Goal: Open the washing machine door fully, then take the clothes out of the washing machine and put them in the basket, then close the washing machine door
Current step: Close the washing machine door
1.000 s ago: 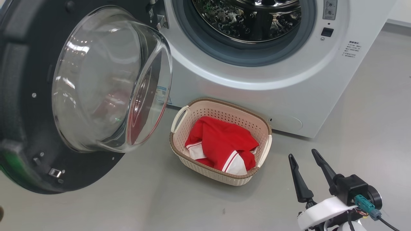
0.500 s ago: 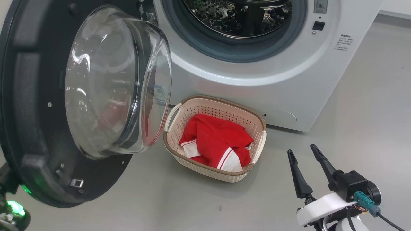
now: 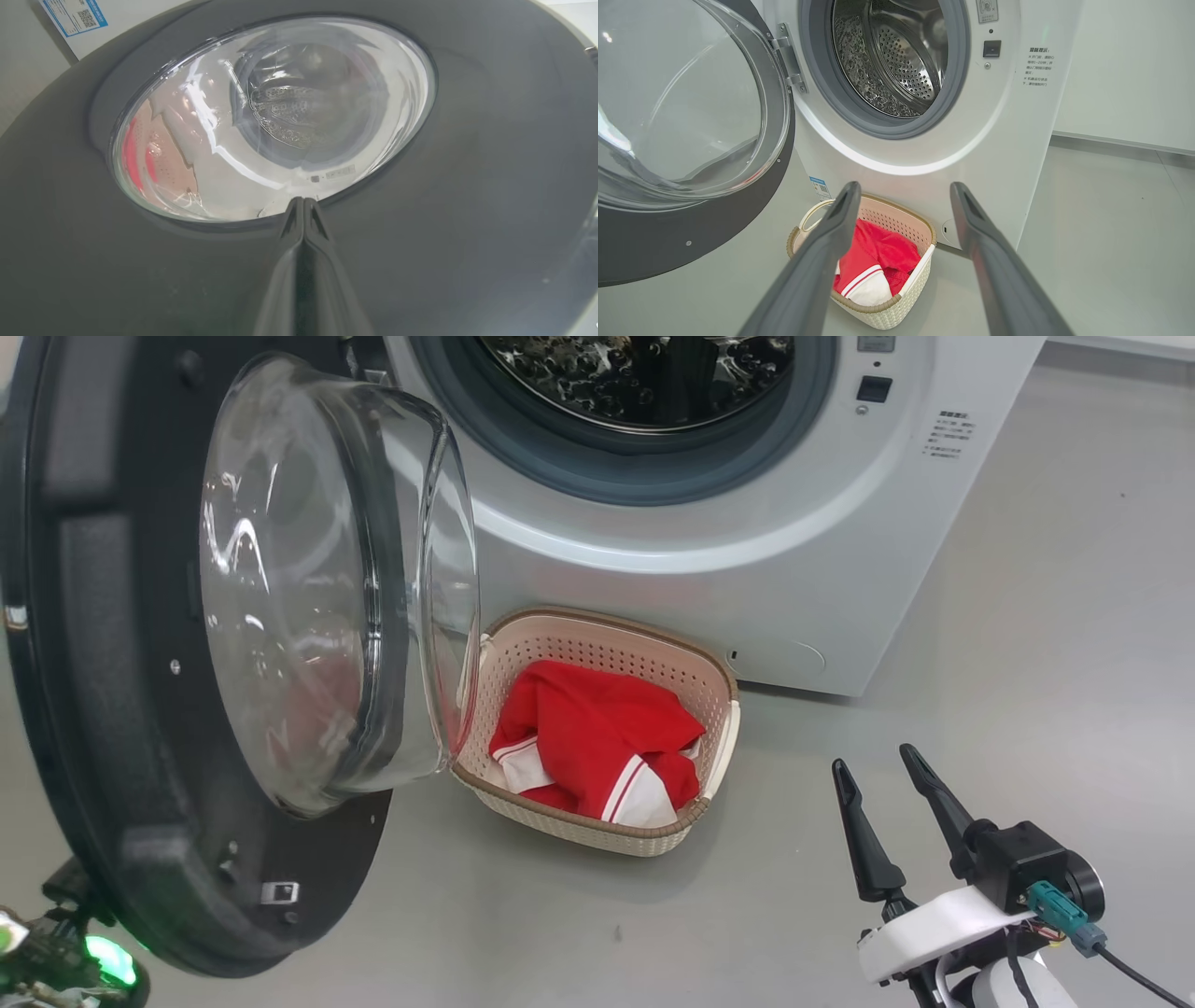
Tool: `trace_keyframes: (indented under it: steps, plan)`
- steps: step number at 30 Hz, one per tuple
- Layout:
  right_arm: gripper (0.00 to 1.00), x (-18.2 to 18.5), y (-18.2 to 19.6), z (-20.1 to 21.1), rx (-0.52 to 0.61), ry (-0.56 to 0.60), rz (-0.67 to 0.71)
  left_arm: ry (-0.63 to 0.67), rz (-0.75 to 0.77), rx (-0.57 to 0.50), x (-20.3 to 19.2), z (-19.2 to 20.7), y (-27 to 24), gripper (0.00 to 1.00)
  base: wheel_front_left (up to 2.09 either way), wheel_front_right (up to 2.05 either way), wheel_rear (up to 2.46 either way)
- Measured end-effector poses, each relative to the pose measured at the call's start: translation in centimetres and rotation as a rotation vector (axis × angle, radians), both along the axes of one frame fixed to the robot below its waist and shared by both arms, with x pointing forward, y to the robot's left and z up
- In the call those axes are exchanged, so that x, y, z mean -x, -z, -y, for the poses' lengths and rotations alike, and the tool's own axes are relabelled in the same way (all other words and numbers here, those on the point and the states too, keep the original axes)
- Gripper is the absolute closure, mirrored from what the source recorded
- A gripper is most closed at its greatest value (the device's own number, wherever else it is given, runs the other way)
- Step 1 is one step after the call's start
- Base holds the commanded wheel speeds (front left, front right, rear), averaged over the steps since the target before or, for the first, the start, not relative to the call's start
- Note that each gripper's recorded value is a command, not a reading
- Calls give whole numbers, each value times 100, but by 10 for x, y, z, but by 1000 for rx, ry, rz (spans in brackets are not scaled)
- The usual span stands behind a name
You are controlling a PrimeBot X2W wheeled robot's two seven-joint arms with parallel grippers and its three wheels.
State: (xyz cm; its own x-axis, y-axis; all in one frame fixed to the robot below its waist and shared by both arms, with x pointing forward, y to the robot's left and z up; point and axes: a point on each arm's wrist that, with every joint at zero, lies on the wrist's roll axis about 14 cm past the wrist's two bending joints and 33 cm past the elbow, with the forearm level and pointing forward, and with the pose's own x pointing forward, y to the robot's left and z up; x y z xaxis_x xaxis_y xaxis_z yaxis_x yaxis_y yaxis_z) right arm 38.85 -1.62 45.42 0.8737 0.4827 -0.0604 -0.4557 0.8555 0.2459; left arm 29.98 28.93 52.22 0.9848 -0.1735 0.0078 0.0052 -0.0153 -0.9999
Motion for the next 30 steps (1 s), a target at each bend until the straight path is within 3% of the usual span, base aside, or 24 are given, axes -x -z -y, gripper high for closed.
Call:
trace_keyframes:
  steps: [16,30]
  plan:
    - [0,-3,3,27,-4,90,-12,264,90,27,-28,77,-17,100,0,0,0]
    - [0,4,9,64,7,202,-37,395,105,111,-58,130,-13,100,0,0,0]
